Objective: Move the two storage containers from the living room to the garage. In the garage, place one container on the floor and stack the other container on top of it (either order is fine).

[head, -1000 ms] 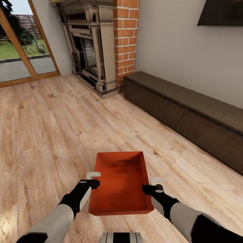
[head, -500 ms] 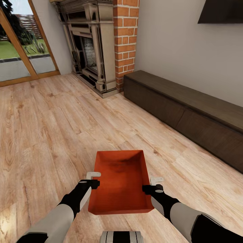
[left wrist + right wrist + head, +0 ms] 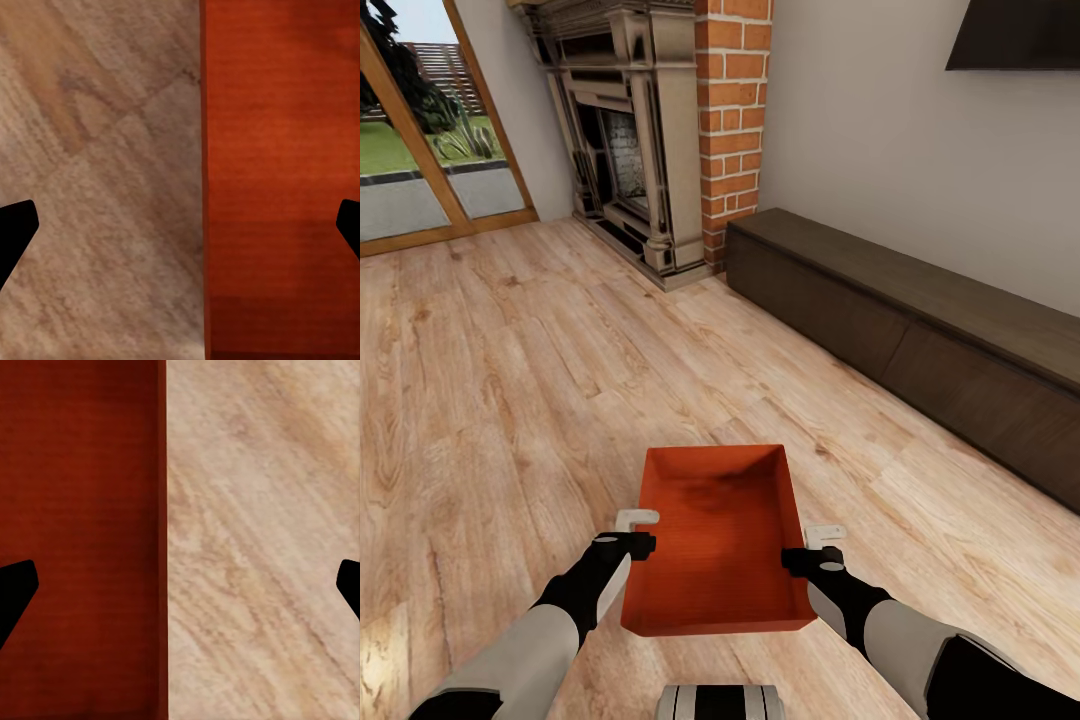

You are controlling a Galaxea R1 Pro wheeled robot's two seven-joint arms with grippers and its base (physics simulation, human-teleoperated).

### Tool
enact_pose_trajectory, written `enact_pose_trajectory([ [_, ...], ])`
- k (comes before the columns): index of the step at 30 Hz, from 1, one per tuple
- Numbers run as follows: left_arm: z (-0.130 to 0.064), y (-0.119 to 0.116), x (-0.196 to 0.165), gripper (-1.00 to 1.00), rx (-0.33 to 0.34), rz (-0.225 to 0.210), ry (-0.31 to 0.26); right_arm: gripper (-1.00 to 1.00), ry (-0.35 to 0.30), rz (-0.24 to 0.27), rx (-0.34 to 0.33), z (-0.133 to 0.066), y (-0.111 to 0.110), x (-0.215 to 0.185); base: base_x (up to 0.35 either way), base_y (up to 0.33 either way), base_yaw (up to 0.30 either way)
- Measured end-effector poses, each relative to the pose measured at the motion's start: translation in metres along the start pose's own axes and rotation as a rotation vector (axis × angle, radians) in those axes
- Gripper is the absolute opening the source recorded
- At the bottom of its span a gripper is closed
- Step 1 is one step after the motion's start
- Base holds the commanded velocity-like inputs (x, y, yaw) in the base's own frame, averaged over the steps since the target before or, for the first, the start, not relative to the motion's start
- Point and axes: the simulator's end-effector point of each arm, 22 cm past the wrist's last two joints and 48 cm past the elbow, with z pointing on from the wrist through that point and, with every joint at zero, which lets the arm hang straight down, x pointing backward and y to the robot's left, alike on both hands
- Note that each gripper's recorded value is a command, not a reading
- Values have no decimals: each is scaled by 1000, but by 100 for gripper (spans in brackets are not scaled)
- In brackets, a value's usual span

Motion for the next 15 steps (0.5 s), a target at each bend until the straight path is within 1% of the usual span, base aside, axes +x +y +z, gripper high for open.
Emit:
enact_pose_trajectory([
  [15,0,0,0,100,1,0,0,100,0,0,0,0,0,0,0,0,0],
])
